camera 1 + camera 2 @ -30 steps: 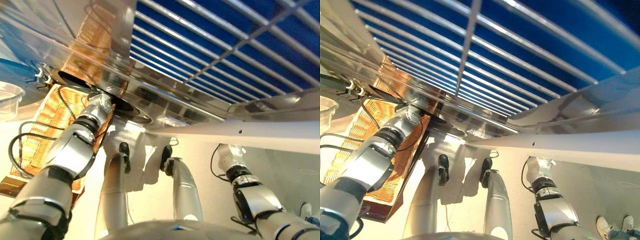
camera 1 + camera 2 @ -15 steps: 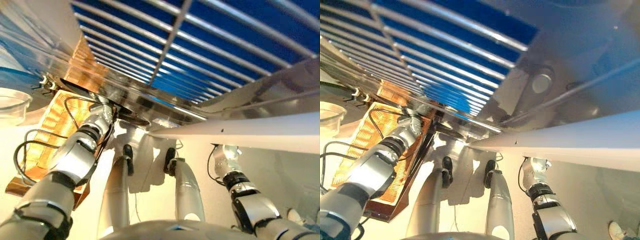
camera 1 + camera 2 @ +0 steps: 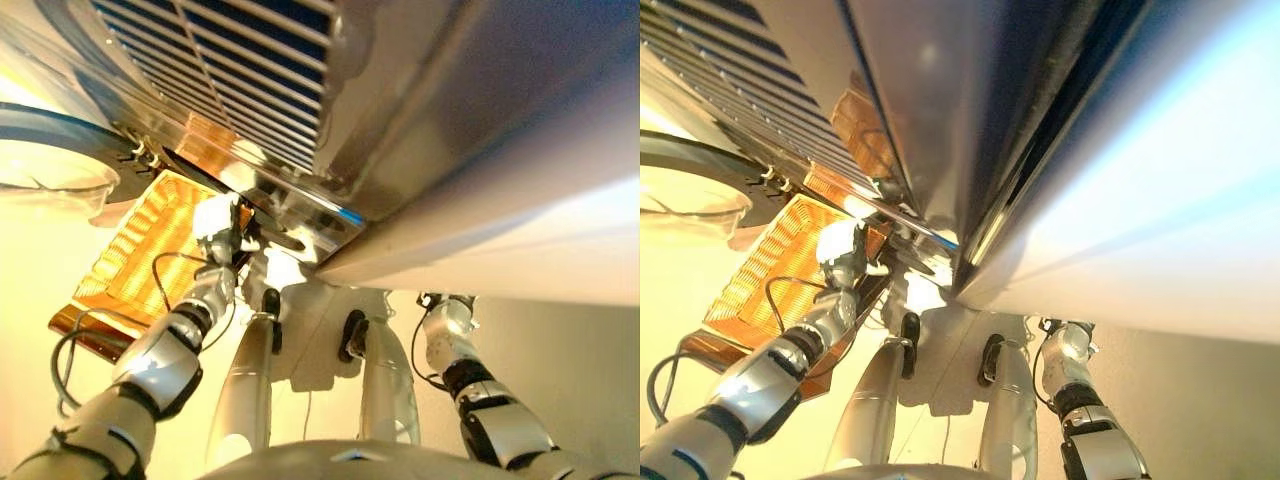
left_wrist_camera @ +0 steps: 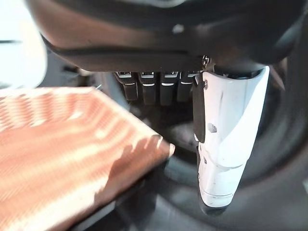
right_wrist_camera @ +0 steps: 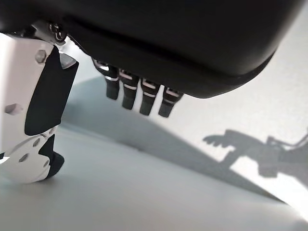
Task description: Pick up the clothes and place them into the washing machine
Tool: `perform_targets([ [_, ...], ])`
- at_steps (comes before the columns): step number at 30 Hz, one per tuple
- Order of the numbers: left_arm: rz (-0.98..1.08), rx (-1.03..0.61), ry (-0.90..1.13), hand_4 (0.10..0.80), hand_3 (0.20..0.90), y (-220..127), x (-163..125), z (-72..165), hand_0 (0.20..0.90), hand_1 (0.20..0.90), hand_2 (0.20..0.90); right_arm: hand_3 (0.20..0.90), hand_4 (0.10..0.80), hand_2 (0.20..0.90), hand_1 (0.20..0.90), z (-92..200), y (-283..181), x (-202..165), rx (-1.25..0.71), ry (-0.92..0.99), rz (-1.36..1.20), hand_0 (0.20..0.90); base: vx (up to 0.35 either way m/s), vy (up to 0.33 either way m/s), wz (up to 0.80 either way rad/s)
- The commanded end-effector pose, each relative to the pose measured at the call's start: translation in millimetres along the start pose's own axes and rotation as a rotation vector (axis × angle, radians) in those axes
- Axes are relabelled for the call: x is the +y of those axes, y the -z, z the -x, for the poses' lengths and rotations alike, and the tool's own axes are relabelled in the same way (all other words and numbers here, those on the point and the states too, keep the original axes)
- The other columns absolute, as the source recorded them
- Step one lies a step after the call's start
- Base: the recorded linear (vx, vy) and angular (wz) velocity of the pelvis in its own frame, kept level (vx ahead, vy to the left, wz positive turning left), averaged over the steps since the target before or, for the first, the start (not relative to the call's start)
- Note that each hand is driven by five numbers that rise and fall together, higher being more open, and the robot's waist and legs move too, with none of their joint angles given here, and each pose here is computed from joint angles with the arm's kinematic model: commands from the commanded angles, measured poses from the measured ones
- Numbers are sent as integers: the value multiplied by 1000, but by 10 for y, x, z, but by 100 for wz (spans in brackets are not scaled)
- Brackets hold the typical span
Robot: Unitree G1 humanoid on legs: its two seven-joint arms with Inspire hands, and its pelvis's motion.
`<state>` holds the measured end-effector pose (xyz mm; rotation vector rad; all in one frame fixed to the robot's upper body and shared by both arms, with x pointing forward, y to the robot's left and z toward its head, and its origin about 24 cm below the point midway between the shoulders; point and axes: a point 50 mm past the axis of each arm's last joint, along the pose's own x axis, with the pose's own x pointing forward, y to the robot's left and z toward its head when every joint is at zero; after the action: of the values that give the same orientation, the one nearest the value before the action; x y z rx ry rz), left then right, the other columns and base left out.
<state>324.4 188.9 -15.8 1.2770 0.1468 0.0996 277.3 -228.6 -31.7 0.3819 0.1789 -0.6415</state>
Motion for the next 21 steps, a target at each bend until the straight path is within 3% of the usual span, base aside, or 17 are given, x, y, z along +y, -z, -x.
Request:
perform_targets([
  [1, 13, -39, -42, 800, 900, -61, 87, -64, 900, 900, 900, 900, 800, 900, 900, -9, -231, -6, -141, -98, 32, 900, -23, -24, 38],
  [13, 65, 99, 132, 800, 900, 321, -344, 340, 900, 900, 900, 900, 800, 900, 900, 73, 19, -492, -32, 15, 88, 900, 28, -28, 25],
  [16, 200, 207, 189, 800, 900, 464, -527, 565, 900, 900, 900, 900, 800, 900, 900, 126, 166, -723, 52, 72, 133, 900, 143, -59, 24],
  [21, 312, 206, 242, 800, 900, 580, -687, 866, 900, 900, 900, 900, 800, 900, 900, 313, 471, -1029, 217, 110, 244, 900, 110, -80, 24],
])
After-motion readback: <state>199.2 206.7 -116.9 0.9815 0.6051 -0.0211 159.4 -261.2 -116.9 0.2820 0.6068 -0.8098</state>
